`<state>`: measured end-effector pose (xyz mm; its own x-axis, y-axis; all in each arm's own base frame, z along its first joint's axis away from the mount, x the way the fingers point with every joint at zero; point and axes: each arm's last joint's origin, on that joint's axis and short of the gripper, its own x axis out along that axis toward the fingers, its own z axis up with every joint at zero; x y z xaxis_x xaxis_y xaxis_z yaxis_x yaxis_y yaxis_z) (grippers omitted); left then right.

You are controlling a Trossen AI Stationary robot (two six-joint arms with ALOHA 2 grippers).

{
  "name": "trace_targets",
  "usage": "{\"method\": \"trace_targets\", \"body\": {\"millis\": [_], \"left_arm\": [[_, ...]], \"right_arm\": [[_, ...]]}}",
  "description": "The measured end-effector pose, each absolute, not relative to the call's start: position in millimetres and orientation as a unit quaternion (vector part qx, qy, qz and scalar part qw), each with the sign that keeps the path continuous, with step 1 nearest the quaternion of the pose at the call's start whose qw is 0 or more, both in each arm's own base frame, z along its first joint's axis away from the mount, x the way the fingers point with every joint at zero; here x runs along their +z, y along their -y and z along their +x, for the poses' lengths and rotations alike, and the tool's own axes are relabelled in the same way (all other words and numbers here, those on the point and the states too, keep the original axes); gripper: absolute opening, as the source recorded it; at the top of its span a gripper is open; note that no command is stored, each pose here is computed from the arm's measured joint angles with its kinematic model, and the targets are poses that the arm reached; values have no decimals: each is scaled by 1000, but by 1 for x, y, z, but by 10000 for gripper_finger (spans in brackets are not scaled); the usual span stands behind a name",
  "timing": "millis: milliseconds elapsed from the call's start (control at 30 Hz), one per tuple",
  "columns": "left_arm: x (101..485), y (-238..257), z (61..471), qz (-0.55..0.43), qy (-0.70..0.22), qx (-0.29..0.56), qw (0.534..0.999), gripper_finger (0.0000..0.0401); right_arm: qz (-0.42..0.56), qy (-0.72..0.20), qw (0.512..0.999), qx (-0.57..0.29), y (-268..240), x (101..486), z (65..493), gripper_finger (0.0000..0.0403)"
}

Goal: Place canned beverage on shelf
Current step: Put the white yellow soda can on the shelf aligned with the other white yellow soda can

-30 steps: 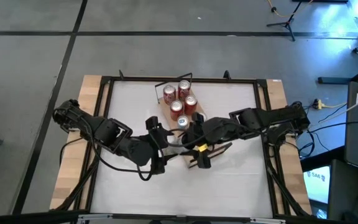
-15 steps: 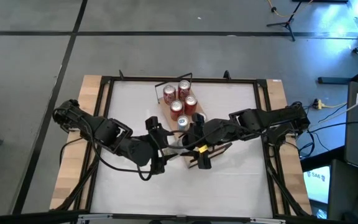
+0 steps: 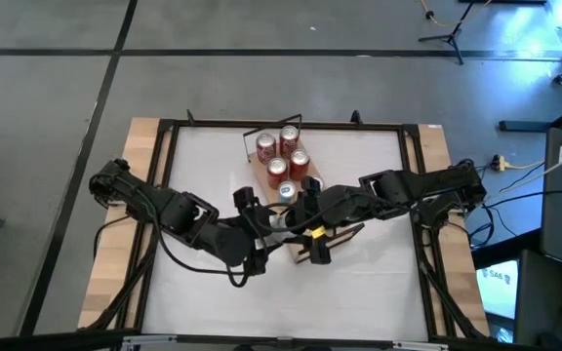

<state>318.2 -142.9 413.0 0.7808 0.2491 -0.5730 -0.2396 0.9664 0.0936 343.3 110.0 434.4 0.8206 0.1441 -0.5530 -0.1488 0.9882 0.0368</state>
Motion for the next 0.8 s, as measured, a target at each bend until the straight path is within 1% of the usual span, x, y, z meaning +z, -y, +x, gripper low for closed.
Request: {"method": "trace_targets", "body": {"millis": [100,267,467,633,700,800], "left_arm": [[407,146,319,11,-302,133,944,328],[394,149,318,41,-324,129,936,328],[403,142,305,70,-333,126,932,328],[410,130,283,78,-336,128,930,328],[405,123,271,71,-329,133,932,328],[383,113,251,58,-318,132,937,328]], "right_arm": [[-4,-289,954,77,-110,434,343,257],[-3,-290,954,81,-110,434,343,257],[-3,-287,955,77,-110,435,344,257],[-3,-291,953,82,-110,434,343,257],[-2,-293,952,86,-111,434,343,257],[-2,-293,952,87,-111,434,343,257]]}}
